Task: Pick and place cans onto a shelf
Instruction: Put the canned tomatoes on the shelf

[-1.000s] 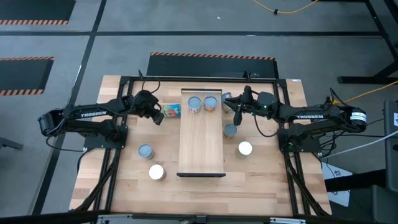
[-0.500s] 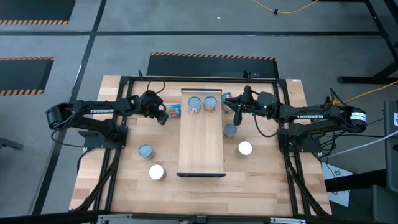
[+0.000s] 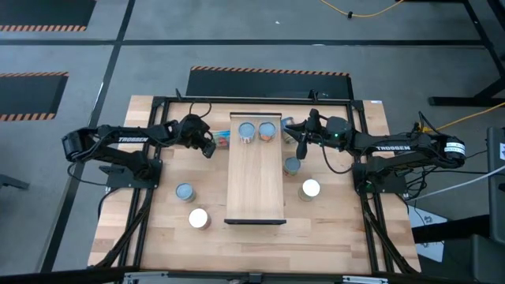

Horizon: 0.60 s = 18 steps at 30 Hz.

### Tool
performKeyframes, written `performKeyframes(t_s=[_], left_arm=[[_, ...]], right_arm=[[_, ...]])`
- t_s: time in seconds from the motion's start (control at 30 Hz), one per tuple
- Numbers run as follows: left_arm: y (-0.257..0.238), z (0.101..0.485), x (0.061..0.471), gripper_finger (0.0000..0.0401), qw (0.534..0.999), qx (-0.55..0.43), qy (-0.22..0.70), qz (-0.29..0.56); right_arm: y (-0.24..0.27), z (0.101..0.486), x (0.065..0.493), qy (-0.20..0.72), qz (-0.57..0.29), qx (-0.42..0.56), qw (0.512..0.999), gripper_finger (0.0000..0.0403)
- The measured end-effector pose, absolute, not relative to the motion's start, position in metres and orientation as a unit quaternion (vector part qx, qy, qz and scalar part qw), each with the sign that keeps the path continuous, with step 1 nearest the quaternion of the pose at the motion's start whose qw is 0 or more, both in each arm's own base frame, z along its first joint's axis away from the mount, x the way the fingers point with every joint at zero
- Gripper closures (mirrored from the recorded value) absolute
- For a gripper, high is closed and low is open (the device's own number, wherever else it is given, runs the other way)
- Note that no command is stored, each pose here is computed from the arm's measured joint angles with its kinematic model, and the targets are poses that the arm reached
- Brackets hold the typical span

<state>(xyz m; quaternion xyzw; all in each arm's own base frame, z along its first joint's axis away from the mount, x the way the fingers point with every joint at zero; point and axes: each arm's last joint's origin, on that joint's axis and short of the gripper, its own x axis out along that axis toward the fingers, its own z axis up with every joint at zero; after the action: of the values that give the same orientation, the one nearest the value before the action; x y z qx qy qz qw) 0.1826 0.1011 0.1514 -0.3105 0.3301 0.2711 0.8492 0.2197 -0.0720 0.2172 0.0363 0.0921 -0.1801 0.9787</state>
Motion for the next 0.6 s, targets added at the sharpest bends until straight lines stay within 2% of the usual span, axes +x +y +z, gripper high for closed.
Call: performKeyframes(t_s=[0.43,0.6], left_arm=[[0.1015,0.1513,0.1824,0.0394,0.848,-0.306,0.33,0.28],[0.1021,0.1512,0.182,0.0391,0.847,-0.301,0.329,0.291]], right_arm=[[-0.0719,0.2171,0.2197,0.092,-0.18,0.037,0.979,0.0331],[-0.0719,0.2171,0.2198,0.092,-0.18,0.037,0.979,0.0331]])
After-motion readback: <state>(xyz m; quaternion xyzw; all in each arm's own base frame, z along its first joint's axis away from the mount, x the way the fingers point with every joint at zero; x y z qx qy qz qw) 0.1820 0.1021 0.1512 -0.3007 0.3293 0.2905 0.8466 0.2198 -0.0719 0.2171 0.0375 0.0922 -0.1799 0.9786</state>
